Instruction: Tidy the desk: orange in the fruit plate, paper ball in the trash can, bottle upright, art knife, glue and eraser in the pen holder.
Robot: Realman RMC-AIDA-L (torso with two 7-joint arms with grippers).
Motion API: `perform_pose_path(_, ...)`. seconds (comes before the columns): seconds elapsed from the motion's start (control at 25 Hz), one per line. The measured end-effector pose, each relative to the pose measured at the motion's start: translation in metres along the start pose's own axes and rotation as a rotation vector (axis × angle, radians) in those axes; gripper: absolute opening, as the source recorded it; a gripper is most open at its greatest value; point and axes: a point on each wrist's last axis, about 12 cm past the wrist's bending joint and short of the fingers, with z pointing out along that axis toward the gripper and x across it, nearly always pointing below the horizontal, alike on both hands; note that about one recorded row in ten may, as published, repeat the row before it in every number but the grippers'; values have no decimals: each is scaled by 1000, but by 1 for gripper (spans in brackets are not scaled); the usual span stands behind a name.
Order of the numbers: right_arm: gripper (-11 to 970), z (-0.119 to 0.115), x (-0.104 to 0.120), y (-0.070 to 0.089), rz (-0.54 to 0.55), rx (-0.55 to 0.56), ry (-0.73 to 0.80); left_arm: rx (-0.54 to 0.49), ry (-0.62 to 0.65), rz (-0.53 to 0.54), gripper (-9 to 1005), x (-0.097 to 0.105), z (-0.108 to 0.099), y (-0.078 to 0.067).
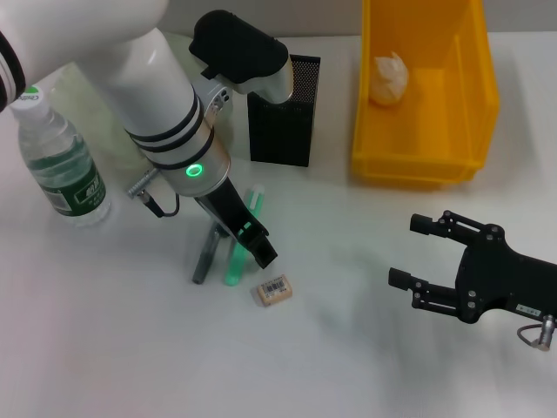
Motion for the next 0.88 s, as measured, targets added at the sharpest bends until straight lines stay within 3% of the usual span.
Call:
perform_pose_path(0.08,773,0,0,0,0,0,0,0,0,0,773,0,0,0)
perform_pose_path(0.28,772,1,0,1,2,-1,-3,-6,9,5,625,2,2,0)
perform_pose_path(0.88,769,3,0,3,5,-5,-13,-22,20,43,608,3,4,-1)
